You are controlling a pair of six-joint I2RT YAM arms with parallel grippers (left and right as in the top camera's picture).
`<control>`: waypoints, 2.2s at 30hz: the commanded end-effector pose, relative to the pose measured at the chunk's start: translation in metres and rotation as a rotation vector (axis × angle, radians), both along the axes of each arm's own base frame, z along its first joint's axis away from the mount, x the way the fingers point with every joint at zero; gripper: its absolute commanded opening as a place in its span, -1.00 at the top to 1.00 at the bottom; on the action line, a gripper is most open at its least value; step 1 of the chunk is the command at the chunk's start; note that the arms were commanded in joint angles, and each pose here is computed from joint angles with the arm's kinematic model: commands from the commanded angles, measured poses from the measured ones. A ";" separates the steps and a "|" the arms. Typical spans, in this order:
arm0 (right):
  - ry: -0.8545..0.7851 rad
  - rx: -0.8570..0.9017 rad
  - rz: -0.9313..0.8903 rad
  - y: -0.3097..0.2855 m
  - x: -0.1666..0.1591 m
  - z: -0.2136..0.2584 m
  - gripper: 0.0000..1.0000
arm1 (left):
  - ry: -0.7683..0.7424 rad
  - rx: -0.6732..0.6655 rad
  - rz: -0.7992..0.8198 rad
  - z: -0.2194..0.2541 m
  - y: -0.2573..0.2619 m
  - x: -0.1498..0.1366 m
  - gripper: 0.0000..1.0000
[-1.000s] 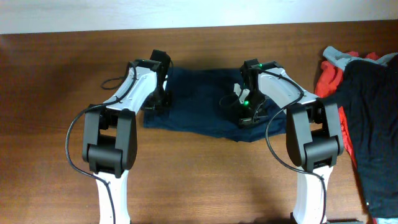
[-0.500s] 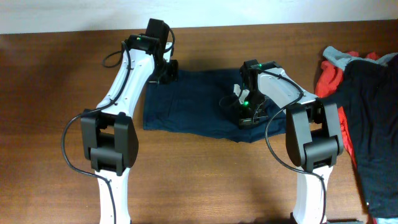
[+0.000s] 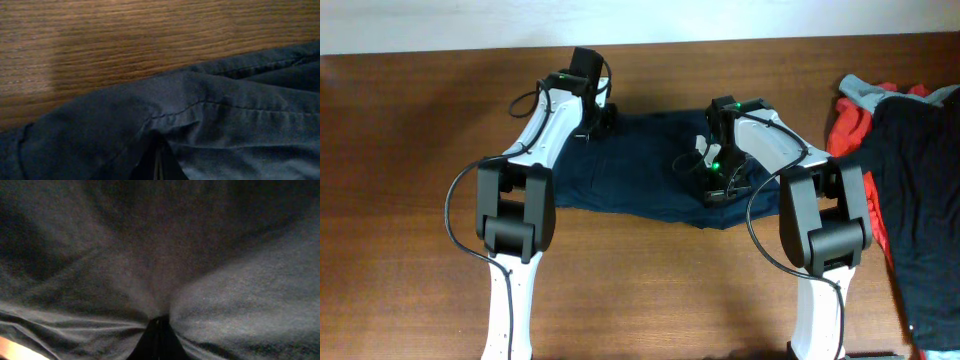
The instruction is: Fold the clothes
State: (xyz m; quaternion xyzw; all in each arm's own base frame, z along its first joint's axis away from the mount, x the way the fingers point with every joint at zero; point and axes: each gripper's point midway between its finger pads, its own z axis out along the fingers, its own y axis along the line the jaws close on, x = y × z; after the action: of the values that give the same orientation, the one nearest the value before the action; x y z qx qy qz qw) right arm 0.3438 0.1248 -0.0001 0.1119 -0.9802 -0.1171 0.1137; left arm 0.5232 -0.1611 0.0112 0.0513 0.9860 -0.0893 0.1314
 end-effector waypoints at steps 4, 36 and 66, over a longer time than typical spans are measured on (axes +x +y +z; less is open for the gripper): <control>-0.016 -0.022 0.011 0.004 0.009 0.029 0.92 | -0.036 0.022 0.002 0.007 0.003 0.011 1.00; -0.545 0.144 0.003 0.067 0.178 0.002 0.92 | -0.011 0.030 0.002 0.012 0.006 0.003 0.99; -0.706 -0.147 -0.202 -0.069 0.226 0.044 0.91 | -0.083 0.216 0.033 0.033 0.050 0.013 0.99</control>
State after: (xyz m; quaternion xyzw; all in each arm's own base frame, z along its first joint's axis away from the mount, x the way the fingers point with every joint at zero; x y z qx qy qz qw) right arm 0.5538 0.0819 0.0112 0.0648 -0.9781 -0.0285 -0.1957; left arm 0.5260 -0.1256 0.0159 0.0578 0.9889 0.0066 0.1367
